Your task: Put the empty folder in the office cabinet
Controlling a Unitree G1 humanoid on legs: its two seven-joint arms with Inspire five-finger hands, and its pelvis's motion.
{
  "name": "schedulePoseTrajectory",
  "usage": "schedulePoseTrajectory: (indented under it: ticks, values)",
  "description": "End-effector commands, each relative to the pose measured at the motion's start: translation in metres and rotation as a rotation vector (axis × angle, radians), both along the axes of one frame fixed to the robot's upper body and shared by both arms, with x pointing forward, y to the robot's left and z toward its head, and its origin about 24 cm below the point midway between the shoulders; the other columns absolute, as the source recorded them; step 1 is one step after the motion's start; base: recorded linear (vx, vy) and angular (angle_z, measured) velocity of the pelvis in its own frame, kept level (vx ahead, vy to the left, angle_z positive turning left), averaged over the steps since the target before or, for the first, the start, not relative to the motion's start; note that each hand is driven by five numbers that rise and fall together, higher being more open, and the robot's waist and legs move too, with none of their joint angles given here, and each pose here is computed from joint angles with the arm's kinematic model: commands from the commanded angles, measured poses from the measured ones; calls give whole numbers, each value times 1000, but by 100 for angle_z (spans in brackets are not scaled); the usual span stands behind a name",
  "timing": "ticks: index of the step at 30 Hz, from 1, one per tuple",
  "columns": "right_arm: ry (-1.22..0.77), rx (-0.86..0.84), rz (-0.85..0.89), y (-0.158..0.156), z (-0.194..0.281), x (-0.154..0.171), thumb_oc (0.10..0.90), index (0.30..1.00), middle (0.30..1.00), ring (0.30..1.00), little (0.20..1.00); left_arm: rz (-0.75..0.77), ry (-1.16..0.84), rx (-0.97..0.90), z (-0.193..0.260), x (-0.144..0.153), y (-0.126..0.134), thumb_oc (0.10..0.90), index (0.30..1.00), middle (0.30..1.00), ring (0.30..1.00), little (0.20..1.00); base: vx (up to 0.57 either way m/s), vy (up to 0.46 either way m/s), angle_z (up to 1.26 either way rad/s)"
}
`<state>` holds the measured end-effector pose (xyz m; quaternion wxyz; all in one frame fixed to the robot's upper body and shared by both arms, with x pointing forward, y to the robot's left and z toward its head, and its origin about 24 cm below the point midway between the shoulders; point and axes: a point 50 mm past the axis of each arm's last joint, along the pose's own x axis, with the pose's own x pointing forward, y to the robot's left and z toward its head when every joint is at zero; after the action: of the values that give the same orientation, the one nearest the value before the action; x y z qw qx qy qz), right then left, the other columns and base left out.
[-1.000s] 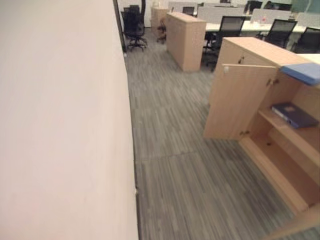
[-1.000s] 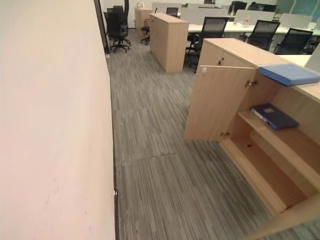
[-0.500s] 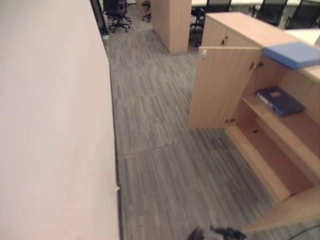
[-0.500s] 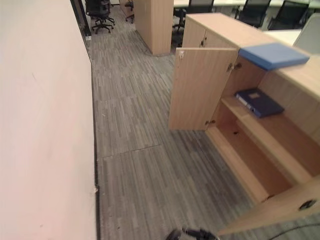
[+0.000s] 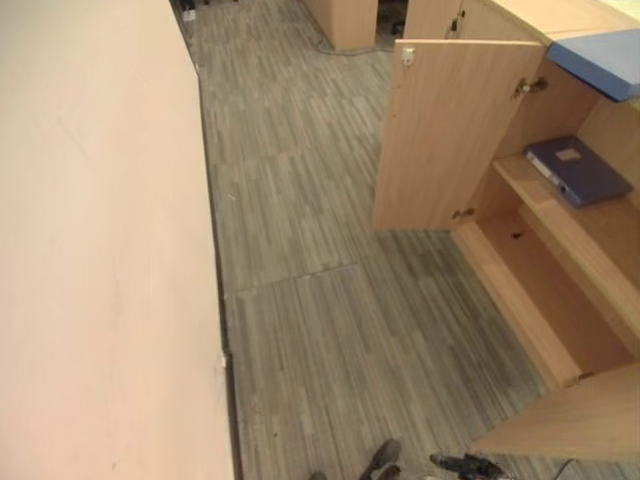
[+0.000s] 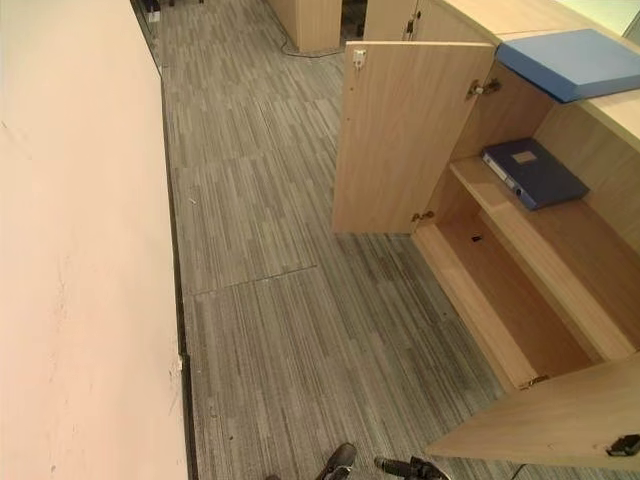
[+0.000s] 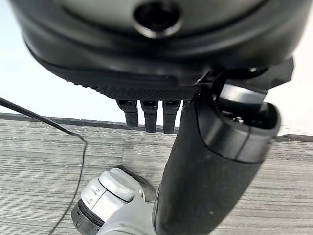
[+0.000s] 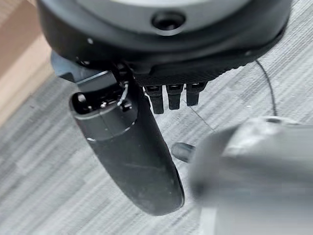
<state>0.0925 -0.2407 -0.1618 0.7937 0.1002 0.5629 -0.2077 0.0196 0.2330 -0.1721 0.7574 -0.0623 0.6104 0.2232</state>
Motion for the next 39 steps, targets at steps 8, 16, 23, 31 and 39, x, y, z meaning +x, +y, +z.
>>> schedulePoseTrajectory:
  ticks: [8,16,23,31,39]
  values:
    - [-27,-88,51,-22,8,9,800,900,900,900,900,-13,-24,25,1,3,0,800,900,900,900,900,249,-75,-49]
    - [23,-78,92,-14,4,-2,800,900,900,900,900,43,14,44,1,-13,5,800,900,900,900,900,248,172,-69]
    - [46,-15,55,-4,-2,-17,800,900,900,900,900,64,102,0,-1,-41,-8,800,900,900,900,900,274,344,-53]
    - [27,18,35,6,-4,-15,800,900,900,900,900,-8,86,32,1,-31,5,800,900,900,900,900,146,272,-21]
    - [-76,30,66,12,2,16,800,900,900,900,900,1,121,31,2,-40,9,800,900,900,900,900,179,172,-59]
